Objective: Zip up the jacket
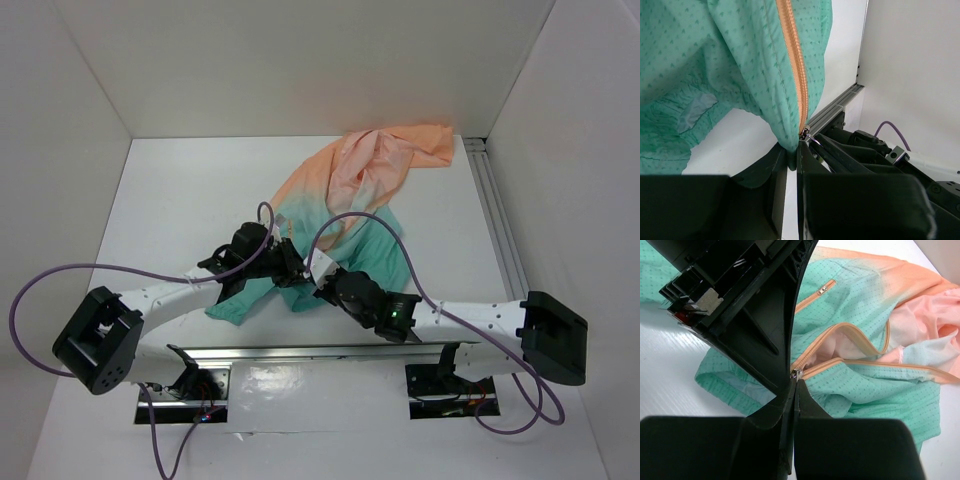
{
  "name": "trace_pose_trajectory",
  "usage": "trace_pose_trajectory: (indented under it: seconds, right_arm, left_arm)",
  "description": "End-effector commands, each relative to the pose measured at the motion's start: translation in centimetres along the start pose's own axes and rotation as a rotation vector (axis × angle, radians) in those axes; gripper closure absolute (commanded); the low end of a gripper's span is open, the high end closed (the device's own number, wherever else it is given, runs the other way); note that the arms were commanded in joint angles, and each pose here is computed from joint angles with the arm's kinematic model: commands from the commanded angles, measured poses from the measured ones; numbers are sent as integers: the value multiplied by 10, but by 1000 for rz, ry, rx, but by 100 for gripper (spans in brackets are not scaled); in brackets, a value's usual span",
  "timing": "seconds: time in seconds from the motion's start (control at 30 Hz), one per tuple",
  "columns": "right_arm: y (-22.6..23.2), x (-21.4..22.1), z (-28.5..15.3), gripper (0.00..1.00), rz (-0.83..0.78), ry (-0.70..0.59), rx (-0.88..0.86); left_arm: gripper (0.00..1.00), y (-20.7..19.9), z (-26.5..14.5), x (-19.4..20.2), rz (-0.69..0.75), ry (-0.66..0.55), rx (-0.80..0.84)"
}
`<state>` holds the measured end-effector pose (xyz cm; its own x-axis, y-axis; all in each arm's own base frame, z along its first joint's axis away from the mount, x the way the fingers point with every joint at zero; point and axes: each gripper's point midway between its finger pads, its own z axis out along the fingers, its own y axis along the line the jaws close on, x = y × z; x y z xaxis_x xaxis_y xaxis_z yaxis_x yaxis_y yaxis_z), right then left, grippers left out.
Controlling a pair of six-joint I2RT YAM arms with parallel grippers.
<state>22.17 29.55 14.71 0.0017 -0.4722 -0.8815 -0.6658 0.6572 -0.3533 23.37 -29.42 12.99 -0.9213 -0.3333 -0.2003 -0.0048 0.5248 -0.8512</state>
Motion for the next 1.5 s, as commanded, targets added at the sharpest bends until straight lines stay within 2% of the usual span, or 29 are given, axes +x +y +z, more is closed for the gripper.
trace_pose_trajectory:
  seconds: [0.0, 0.3, 0.47, 1.1, 1.3, 1.43, 1.47]
  right_arm:
    - [-6, -33, 4, 100, 54, -72, 16]
    - [-16, -36, 9, 100, 30, -80, 62]
    - [-36, -39, 19, 100, 38, -82, 126]
    - [-81, -60, 52, 100, 65, -142, 205]
    - [-129, -47, 77, 100, 81, -96, 310]
    - [-171, -40, 87, 100, 112, -88, 364]
    - [-193, -34, 87, 100, 123, -77, 404]
  left_arm:
    - [100, -15, 1, -3, 15, 4, 36]
    - [100, -19, 1, 10, 30, 82, 88]
    - [100, -12, 1, 20, 18, 125, 83]
    - [100, -9, -3, 32, 51, 173, 89]
    - [100, -13, -19, 48, 74, 219, 79]
    - [100, 2, -40, 61, 53, 235, -2]
    - [100, 4, -43, 62, 60, 231, -13]
